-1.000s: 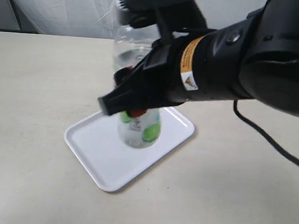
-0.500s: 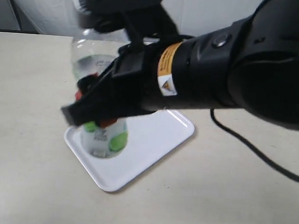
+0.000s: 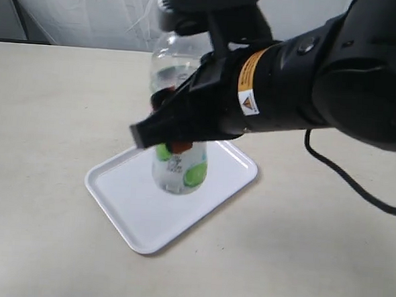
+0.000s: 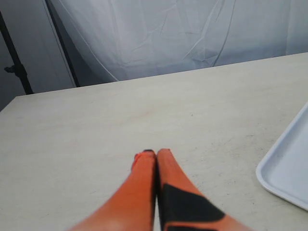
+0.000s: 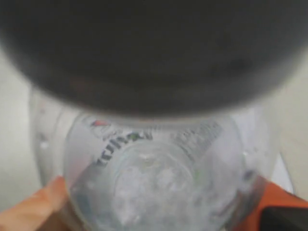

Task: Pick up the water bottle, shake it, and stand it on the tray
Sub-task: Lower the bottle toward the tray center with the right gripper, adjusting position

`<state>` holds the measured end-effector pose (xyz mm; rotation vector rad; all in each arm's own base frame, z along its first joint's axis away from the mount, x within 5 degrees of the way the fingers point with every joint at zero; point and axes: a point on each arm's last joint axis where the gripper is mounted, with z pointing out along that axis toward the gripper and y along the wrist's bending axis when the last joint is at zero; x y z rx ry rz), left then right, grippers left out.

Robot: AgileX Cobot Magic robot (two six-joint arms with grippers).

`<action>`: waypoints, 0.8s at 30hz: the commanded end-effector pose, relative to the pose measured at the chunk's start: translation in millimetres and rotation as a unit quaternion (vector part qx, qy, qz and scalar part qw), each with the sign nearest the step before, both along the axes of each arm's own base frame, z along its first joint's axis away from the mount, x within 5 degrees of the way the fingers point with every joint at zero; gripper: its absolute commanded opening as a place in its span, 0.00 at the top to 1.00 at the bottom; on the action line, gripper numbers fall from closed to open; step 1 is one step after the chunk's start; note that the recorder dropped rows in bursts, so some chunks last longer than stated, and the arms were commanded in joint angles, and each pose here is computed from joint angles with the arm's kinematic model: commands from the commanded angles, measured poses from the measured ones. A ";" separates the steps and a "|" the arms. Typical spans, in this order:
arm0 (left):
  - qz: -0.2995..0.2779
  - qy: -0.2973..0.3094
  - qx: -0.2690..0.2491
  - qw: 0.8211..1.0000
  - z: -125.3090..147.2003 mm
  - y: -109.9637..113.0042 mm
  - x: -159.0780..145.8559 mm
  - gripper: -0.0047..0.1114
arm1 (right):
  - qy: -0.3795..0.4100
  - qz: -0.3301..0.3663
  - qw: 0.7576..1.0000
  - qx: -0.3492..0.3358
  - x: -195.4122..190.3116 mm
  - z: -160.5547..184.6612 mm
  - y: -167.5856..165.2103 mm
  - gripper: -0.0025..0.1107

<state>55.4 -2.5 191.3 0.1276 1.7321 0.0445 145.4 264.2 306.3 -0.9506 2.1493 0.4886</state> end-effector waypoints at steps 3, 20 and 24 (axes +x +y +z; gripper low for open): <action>0.000 -0.007 -0.003 1.000 0.2 -0.1 0.0 0.96 | -0.037 -0.033 0.998 -0.027 16.9 -1.3 -8.0 0.99; 0.000 -0.007 -0.002 1.000 0.2 0.0 0.0 0.96 | -0.016 0.144 0.989 -0.026 -12.3 -9.1 14.9 0.99; 0.000 -0.007 -0.002 1.000 0.2 0.0 0.0 0.96 | 0.018 -0.013 1.000 0.000 16.3 -10.5 0.7 0.99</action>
